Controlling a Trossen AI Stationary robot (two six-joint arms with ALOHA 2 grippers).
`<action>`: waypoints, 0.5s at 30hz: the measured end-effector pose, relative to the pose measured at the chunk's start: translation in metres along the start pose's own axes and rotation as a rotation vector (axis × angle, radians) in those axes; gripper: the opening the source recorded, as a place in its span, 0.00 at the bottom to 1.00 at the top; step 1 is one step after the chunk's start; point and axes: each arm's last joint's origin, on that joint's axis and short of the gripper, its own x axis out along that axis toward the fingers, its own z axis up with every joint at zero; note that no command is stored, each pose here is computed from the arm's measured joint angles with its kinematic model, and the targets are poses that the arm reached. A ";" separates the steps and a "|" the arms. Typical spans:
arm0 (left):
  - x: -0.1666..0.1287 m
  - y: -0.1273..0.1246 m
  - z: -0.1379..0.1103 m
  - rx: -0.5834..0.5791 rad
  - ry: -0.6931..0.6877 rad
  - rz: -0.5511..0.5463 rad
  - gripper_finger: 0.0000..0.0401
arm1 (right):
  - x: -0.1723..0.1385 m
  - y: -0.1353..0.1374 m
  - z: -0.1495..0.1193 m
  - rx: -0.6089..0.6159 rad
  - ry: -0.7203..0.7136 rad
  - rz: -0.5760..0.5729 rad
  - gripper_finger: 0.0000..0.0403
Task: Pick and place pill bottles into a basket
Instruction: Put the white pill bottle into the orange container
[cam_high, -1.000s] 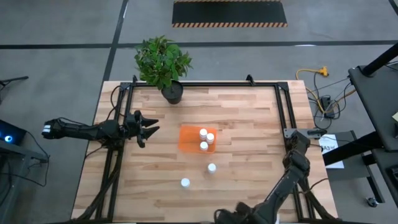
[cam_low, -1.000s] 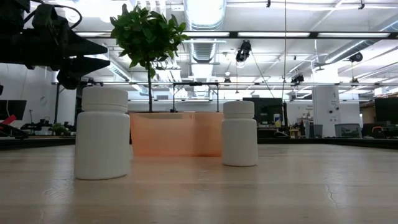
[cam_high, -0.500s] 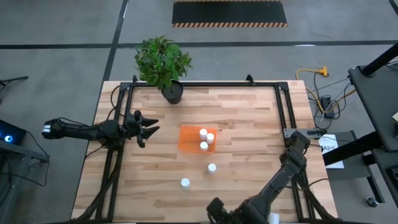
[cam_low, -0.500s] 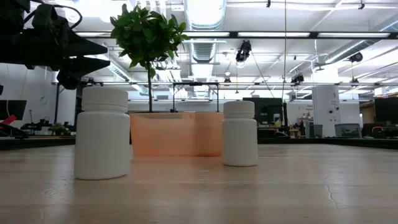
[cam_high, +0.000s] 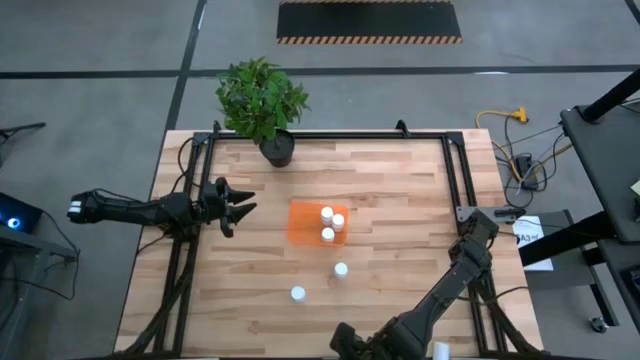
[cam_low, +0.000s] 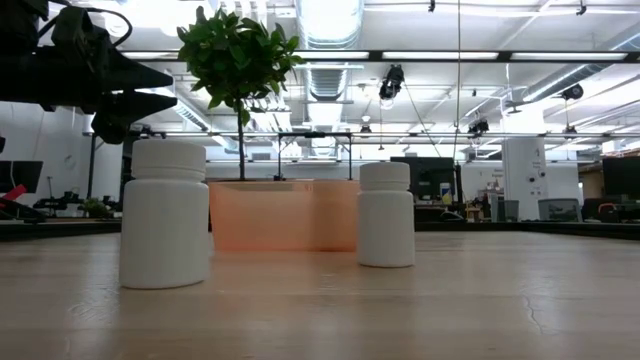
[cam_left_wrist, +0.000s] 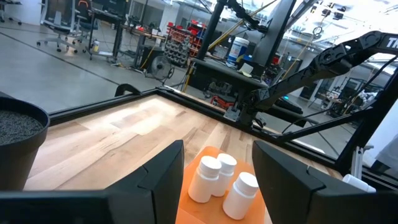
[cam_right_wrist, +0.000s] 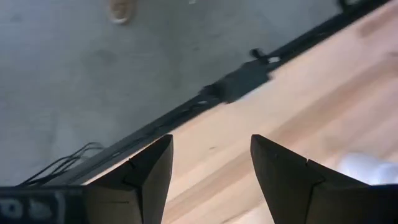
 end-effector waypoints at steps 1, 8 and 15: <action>0.000 0.000 0.000 0.000 0.000 0.000 0.43 | 0.000 0.001 -0.001 0.000 0.008 0.022 0.51; 0.000 0.000 0.000 0.000 0.000 0.000 0.43 | 0.000 0.033 -0.007 -0.125 0.124 0.112 0.51; 0.000 0.000 0.000 0.000 0.000 0.000 0.43 | 0.001 0.088 0.001 -0.259 0.132 0.153 0.51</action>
